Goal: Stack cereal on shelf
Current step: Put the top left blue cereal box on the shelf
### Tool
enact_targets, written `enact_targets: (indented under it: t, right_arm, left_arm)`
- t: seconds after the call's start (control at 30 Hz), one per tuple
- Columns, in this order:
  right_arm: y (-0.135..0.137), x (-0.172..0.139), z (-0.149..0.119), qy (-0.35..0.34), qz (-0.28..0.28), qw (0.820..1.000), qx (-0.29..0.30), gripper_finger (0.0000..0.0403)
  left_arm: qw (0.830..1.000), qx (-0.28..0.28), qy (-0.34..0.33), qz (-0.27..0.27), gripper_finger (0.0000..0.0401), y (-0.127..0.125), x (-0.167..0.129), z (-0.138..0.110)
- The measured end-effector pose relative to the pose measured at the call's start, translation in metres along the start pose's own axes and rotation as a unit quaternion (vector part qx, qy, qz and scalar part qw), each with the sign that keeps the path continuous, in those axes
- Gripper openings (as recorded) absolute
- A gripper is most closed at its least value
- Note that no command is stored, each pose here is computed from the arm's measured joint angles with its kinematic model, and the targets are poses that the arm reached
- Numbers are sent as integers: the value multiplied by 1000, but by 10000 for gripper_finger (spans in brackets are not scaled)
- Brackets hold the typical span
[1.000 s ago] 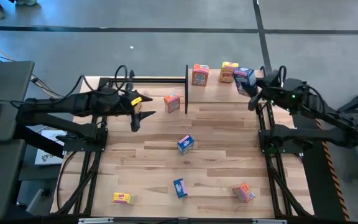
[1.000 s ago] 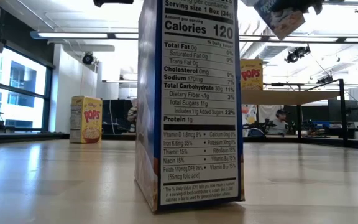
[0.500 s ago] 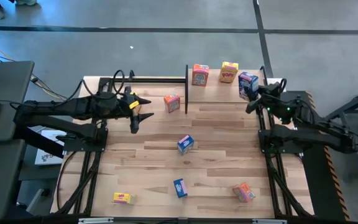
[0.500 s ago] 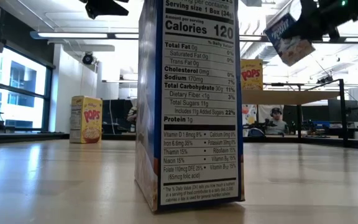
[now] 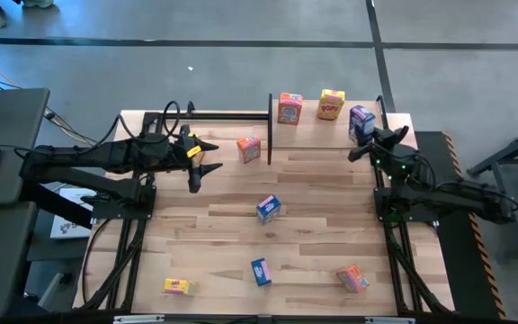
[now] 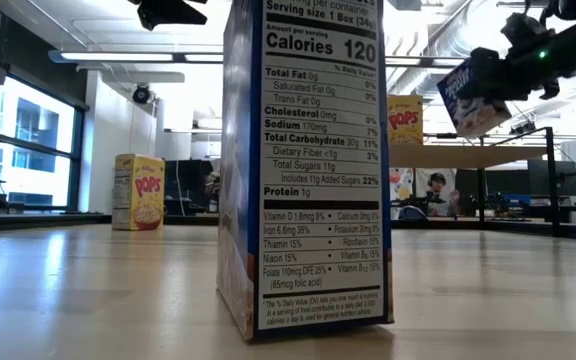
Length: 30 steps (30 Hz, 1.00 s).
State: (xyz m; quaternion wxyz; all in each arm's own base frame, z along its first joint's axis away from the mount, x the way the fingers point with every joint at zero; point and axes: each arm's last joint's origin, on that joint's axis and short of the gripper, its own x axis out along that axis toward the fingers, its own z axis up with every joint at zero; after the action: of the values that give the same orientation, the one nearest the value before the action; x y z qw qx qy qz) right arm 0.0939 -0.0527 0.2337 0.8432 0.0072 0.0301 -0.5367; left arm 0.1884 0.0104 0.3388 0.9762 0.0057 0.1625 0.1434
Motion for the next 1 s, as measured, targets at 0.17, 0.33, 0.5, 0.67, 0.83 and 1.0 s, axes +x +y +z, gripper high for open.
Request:
enact_targets:
  t: [0.17,0.33,0.5,0.67,0.83,1.0]
  right_arm:
    - [1,3,-15,-18,-25,1000,-4,165]
    - [2,4,-22,-36,-34,999,-10,165]
    - [2,5,-26,-28,-34,999,-23,165]
    - [2,5,-26,-27,-34,999,-24,165]
    - [2,5,-26,-27,-33,999,-32,165]
    - [2,5,-26,-26,-33,999,-33,165]
  left_arm:
    - [1000,0,0,0,243,0,0,0]
    - [1000,0,0,0,243,0,0,0]
    - [1000,0,0,0,243,0,0,0]
    - [1000,0,0,0,243,0,0,0]
    - [1000,0,0,0,243,0,0,0]
    - [1000,-1,0,0,243,0,0,0]
